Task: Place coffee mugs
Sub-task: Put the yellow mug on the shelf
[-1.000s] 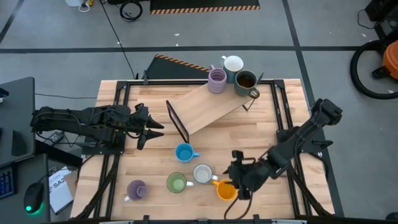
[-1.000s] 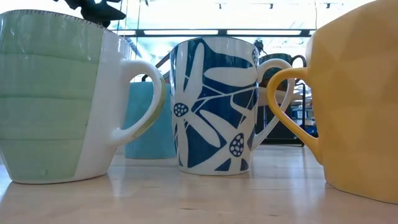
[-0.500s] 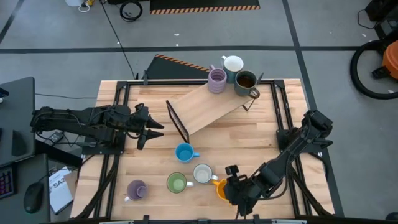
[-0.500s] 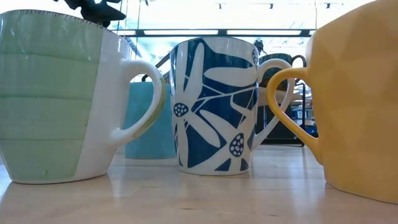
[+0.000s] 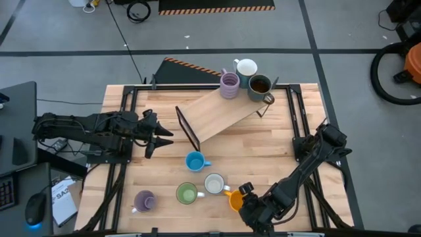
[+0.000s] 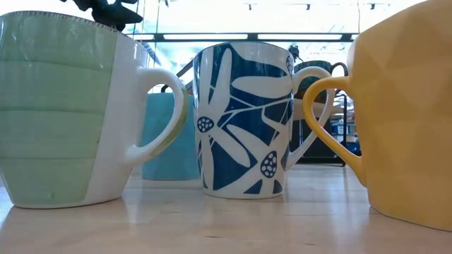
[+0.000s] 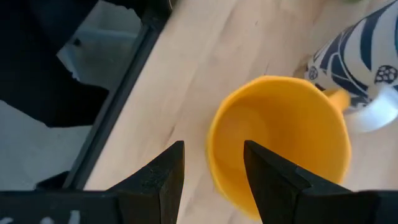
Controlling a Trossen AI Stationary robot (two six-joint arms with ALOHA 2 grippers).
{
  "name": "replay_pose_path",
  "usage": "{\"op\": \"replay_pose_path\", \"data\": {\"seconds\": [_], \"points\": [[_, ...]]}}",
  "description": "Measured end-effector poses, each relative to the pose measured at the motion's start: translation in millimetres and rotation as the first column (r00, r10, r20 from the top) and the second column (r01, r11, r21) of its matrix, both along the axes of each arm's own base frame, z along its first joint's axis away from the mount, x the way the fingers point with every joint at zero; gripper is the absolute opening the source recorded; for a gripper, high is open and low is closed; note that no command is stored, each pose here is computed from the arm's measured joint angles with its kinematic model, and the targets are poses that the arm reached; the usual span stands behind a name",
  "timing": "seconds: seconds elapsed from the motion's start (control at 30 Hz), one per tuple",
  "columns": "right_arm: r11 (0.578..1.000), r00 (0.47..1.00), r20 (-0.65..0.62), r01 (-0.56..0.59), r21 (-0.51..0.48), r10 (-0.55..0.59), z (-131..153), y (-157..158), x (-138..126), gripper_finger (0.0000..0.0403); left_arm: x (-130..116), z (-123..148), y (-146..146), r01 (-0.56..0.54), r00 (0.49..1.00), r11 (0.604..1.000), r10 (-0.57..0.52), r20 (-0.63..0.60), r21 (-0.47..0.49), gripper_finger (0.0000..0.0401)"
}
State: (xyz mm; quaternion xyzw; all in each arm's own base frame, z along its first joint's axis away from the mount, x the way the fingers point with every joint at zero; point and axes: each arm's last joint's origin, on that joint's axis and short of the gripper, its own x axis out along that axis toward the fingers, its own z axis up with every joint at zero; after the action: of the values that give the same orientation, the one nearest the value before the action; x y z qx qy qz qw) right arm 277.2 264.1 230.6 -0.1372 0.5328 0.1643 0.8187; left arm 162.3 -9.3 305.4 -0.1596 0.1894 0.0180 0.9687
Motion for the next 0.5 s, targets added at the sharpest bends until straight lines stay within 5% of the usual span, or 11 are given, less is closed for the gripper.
{"op": "replay_pose_path", "data": {"seconds": [0.5], "points": [[0.996, 0.998, -0.051, -0.034, -0.087, 0.03, -28, 3, 7, 0.0152, 0, 0, 0, -0.001, 1.0, 1.0, 0.001, 0.0, -0.003, 0.0171]]}}
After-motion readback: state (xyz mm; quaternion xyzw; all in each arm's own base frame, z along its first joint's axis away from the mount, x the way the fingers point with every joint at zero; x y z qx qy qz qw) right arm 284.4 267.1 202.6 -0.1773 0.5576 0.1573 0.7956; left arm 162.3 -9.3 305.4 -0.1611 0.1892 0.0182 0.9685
